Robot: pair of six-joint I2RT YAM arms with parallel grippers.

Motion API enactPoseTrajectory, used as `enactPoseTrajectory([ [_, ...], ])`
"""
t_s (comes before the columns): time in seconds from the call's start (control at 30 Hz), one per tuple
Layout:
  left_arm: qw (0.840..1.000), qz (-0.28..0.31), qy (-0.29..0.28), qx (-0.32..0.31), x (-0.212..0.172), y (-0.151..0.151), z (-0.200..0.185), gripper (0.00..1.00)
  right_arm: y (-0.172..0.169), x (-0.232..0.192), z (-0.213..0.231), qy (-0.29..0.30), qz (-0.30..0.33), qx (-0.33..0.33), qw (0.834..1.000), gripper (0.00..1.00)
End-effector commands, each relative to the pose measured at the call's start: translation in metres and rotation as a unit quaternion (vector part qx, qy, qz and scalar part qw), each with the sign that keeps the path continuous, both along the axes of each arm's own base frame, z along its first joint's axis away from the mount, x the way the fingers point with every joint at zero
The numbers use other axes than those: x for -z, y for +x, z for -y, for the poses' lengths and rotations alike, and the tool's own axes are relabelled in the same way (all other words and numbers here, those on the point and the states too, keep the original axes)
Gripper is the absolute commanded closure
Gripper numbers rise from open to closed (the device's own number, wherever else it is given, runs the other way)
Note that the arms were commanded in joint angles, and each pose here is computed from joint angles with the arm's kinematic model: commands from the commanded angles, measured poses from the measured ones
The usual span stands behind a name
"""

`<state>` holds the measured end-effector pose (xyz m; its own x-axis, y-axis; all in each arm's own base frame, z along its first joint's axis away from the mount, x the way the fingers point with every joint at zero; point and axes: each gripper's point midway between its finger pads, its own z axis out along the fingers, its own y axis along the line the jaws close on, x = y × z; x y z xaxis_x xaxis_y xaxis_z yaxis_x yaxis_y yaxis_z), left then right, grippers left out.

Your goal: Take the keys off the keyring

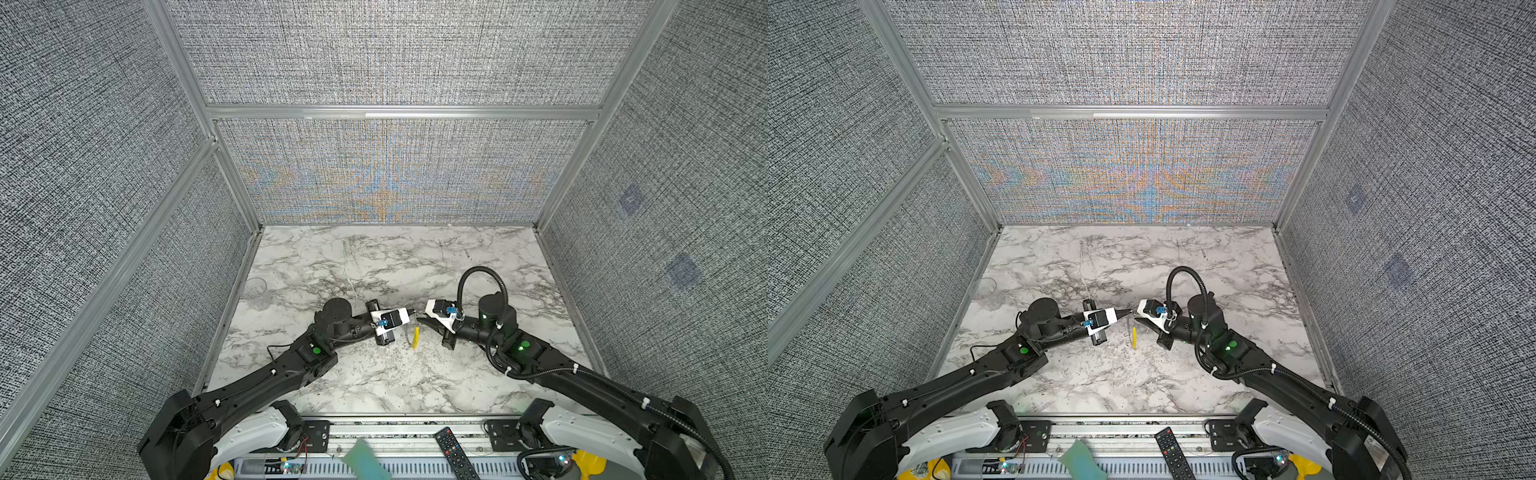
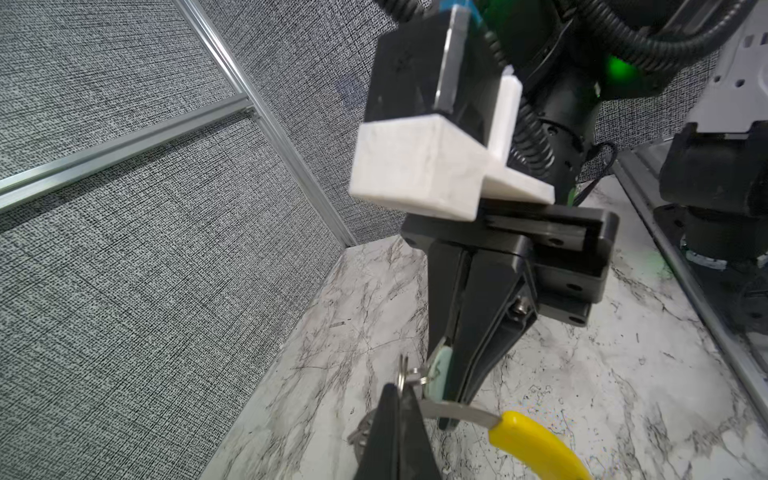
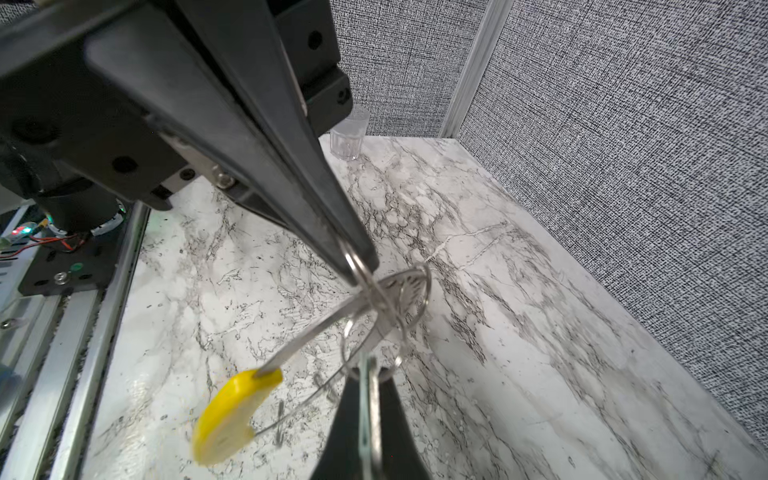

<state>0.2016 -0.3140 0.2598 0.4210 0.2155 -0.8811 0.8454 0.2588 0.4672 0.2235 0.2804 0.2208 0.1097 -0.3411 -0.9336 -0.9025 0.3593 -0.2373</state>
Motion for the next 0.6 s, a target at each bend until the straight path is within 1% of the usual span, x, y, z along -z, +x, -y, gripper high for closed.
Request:
enactPoseTrajectory([
  [0.0,0.997,0.045,-0.037,-0.046,-0.025,0.014,-0.007,1.0,0.003,0.015,0.007,-0.037,-0.004,0.015,0.999,1.0],
  [0.33,0.994,0.046,-0.032,-0.089,-0.024,0.03,-0.011,1.0,0.014,0.013,0.015,-0.067,0.032,0.05,0.996,1.0],
  [0.57,0.995,0.035,-0.024,-0.09,-0.019,0.031,-0.009,1.0,0.024,-0.005,0.022,-0.062,0.076,0.085,0.991,1.0],
])
